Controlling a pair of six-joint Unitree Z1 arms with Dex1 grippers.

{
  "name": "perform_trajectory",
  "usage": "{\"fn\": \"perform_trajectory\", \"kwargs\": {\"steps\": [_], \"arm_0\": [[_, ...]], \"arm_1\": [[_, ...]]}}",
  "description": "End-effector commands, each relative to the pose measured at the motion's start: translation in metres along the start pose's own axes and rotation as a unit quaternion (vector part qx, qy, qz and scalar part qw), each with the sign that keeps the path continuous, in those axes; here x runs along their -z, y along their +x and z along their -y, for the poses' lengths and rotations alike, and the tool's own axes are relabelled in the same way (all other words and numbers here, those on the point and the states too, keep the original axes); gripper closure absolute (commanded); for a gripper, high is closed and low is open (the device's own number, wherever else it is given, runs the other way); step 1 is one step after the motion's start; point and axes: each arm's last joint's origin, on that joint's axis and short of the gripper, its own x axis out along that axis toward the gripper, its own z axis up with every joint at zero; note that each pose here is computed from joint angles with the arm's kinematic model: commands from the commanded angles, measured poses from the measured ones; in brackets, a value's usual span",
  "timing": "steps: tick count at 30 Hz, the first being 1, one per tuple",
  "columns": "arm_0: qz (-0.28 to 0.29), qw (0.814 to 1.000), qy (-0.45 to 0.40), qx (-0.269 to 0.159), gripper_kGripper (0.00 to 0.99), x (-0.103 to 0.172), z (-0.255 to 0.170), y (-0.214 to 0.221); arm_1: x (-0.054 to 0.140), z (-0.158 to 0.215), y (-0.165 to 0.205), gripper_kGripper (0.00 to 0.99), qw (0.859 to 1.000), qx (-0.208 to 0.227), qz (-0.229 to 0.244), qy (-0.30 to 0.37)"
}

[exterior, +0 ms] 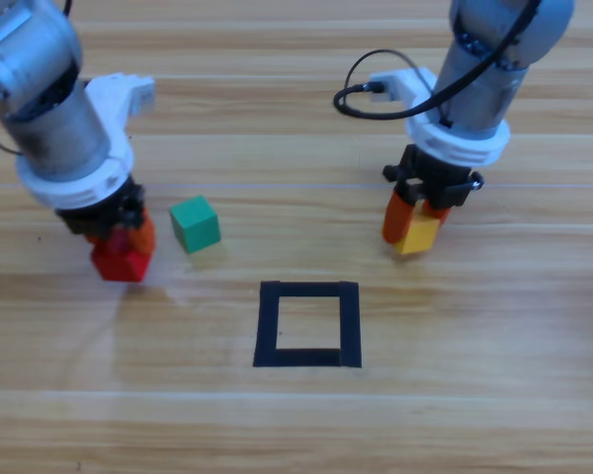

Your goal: Stack the blocks in the rectangular block: red at the bottom, yellow in the middle, green on top

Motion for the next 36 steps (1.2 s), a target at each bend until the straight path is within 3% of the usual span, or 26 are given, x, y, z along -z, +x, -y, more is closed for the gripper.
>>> {"fn": "perform_trajectory", "kwargs": {"steps": [1, 4, 7, 11, 23, 36], "arm_0": [[-0.061, 0.998, 0.029, 0.013, 0.99, 0.004, 0.068, 0.023], [-0.085, 0.996, 0.032, 0.0, 0.99, 0.006, 0.102, 0.035], [-0.072, 0.997, 0.018, 0.001, 0.99, 0.018, 0.123, 0.028], [-0.052, 0.998, 0.017, 0.008, 0.99, 0.026, 0.146, 0.018], [-0.029, 1.0, -0.012, 0.003, 0.99, 0.024, 0.161, 0.016], [-0.02, 0.998, -0.061, 0.013, 0.99, 0.025, 0.174, 0.017]], "arm_1": [[0.01, 0.035, -0.018, 0.786, 0.999, 0.029, 0.015, 0.036], [0.024, 0.033, -0.02, 0.786, 0.996, 0.048, 0.052, 0.053], [0.032, 0.029, -0.028, 0.786, 0.994, 0.051, 0.059, 0.076], [0.056, 0.002, -0.047, 0.786, 0.988, 0.107, 0.09, 0.064], [0.081, -0.022, -0.064, 0.786, 0.991, 0.064, 0.088, 0.081], [0.098, -0.022, -0.071, 0.786, 0.988, 0.072, 0.088, 0.1]]}}
